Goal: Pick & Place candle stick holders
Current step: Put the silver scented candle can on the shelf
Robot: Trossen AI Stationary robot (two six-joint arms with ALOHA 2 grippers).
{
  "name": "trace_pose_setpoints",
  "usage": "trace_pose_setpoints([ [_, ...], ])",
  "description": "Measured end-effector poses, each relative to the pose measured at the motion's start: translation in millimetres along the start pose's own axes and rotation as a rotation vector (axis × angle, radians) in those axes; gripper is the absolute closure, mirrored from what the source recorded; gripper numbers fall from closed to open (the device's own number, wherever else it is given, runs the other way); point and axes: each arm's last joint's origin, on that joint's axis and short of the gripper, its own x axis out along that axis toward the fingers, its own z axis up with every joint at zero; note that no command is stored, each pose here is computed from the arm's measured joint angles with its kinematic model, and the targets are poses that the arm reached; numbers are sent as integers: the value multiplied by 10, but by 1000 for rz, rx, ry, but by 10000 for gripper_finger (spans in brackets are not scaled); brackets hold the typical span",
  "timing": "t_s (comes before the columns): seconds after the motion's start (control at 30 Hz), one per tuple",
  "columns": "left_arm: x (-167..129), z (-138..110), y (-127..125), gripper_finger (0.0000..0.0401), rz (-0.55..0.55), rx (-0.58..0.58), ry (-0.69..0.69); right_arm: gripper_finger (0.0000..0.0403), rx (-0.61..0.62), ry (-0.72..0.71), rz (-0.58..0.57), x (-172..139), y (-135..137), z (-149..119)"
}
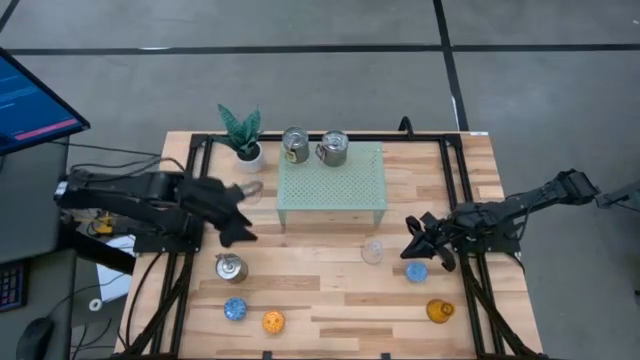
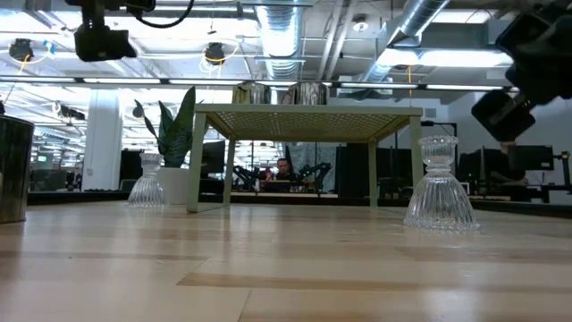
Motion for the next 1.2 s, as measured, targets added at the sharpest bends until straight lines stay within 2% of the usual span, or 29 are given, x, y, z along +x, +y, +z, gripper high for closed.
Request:
trace_pose_setpoints([
  [0.27, 407, -250, -263, 64, 62, 49, 237, 403, 26, 103, -67, -7, -65, -102],
  [0.47, 390, -258, -493, 64, 144, 121, 325, 403, 33, 131, -85, -12, -82, -131],
  [0.67, 310, -283, -573, 64, 239, 196, 280, 403, 34, 135, -88, -13, -84, -134],
  [0.87, 304, -283, -544, 64, 292, 188, 254, 403, 34, 135, -88, -13, -85, -134],
  [1.2, 256, -300, -433, 64, 466, 185, 205, 403, 34, 136, -89, -13, -86, -136],
])
